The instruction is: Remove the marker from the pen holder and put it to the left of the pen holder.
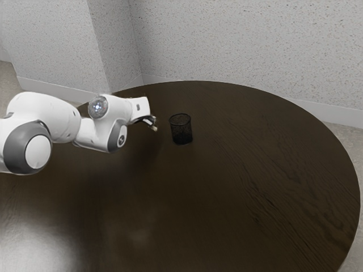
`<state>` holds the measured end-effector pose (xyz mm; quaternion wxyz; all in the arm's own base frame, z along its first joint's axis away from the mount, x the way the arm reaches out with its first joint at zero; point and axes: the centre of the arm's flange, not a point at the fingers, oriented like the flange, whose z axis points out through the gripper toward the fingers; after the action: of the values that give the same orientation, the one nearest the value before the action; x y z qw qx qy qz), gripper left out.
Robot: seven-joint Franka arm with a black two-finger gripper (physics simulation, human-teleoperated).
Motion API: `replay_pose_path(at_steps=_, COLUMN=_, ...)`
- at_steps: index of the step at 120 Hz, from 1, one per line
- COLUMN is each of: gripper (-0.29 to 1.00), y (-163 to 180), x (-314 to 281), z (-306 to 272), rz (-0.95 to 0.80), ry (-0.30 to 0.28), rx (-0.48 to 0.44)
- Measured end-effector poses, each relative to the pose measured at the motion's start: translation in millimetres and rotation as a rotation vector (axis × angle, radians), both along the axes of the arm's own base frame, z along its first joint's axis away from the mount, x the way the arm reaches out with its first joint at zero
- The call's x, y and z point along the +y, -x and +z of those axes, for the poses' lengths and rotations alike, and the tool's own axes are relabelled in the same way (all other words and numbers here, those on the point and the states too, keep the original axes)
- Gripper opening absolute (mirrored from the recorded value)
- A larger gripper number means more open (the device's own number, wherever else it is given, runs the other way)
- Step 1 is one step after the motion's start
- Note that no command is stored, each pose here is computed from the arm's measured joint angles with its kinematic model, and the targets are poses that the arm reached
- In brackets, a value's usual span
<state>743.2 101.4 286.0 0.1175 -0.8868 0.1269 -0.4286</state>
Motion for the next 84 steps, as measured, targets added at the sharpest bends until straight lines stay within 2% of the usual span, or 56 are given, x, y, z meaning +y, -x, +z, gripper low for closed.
replay_pose_path(at_steps=12, gripper=0.36, y=3, x=0, z=-5, rz=-0.009, ry=-0.010, rx=0.009)
replay_pose_path(at_steps=26, gripper=0.50, y=0, x=0, z=20, rz=-0.018, ry=-0.019, rx=0.029)
replay_pose_path(at_steps=34, gripper=0.55, y=-13, x=-6, z=71, rz=-0.024, ry=-0.005, rx=0.100)
replay_pose_path(at_steps=43, gripper=0.59, y=-10, x=-9, z=133, rz=-0.007, ry=0.036, rx=0.234)
replay_pose_path(at_steps=53, gripper=0.62, y=9, x=-12, z=182, rz=0.018, ry=0.085, rx=0.379)
replay_pose_path(at_steps=64, gripper=0.65, y=53, x=-28, z=273, rz=0.030, ry=0.109, rx=0.458)
replay_pose_path(at_steps=70, gripper=0.65, y=80, x=-45, z=314, rz=0.028, ry=0.102, rx=0.496)
replay_pose_path(at_steps=84, gripper=0.67, y=113, x=-56, z=340, rz=0.061, ry=0.094, rx=0.616)
